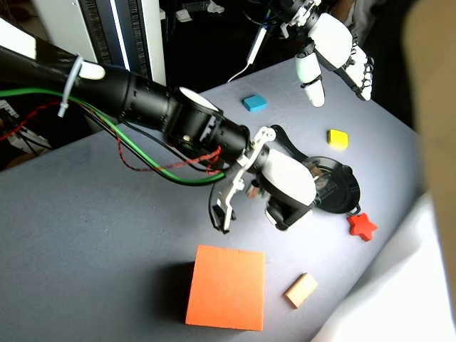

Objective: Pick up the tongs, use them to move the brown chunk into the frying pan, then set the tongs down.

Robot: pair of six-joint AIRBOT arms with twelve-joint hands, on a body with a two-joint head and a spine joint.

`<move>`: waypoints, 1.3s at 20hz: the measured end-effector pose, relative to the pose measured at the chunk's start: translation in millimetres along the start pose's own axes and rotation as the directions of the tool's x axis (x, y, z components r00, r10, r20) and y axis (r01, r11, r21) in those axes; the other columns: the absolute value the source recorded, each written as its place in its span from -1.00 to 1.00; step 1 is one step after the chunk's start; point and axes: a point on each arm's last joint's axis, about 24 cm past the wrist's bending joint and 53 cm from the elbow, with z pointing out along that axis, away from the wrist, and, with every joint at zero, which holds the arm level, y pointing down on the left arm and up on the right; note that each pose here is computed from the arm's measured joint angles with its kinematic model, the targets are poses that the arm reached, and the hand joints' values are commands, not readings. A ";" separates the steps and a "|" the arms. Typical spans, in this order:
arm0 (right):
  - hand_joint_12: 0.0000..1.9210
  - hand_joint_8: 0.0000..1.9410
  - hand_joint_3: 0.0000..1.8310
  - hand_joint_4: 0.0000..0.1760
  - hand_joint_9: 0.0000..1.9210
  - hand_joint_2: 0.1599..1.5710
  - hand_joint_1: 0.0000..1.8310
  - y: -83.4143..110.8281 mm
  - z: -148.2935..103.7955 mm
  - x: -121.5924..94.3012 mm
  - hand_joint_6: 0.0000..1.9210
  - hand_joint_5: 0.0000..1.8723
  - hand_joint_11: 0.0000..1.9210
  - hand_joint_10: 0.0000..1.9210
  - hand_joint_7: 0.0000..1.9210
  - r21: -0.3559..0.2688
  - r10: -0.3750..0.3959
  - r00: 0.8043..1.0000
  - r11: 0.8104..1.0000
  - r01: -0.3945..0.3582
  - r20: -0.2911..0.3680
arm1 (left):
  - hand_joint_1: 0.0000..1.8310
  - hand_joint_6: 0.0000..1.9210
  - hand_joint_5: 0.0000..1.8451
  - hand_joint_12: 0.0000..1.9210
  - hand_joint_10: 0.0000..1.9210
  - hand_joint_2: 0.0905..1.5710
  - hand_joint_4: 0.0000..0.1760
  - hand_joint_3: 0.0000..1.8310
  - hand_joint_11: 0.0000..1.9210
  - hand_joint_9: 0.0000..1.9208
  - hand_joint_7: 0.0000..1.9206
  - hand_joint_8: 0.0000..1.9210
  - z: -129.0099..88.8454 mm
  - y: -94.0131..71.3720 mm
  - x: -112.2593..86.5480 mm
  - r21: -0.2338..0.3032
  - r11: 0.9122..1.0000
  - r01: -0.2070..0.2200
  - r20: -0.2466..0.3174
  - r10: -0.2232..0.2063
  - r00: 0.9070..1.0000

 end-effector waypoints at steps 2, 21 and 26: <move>1.00 0.91 -0.99 1.00 0.57 0.93 -0.46 2.0 1.0 -1.4 0.75 0.29 0.58 1.00 0.49 -0.007 0.005 1.000 1.000 -0.005 0.008 | -0.98 -1.00 -0.94 -0.59 -1.00 0.61 -1.00 -1.00 -1.00 -0.90 -0.89 -1.00 0.0 -0.1 -0.2 0.000 1.000 0.000 0.001 0.000 1.000; 1.00 0.40 -0.99 -1.00 0.21 0.96 -0.97 2.6 -23.7 -35.0 0.26 -0.03 0.18 0.86 0.25 -0.031 -0.062 0.996 0.997 0.064 0.060 | -0.96 -1.00 -0.92 -0.62 -1.00 0.61 -1.00 -1.00 -1.00 -0.90 -0.90 -1.00 0.0 -1.1 1.4 0.005 1.000 0.000 -0.006 0.000 1.000; 1.00 0.43 -1.00 -1.00 0.20 0.95 -0.92 13.6 -69.4 -33.9 0.32 -0.07 0.16 0.89 0.22 -0.085 -0.119 0.992 0.989 0.122 0.046 | -0.98 -1.00 -0.97 -0.71 -1.00 0.62 -1.00 -1.00 -1.00 -0.94 -0.93 -1.00 1.8 -19.6 17.3 0.079 0.997 0.003 -0.074 0.003 0.997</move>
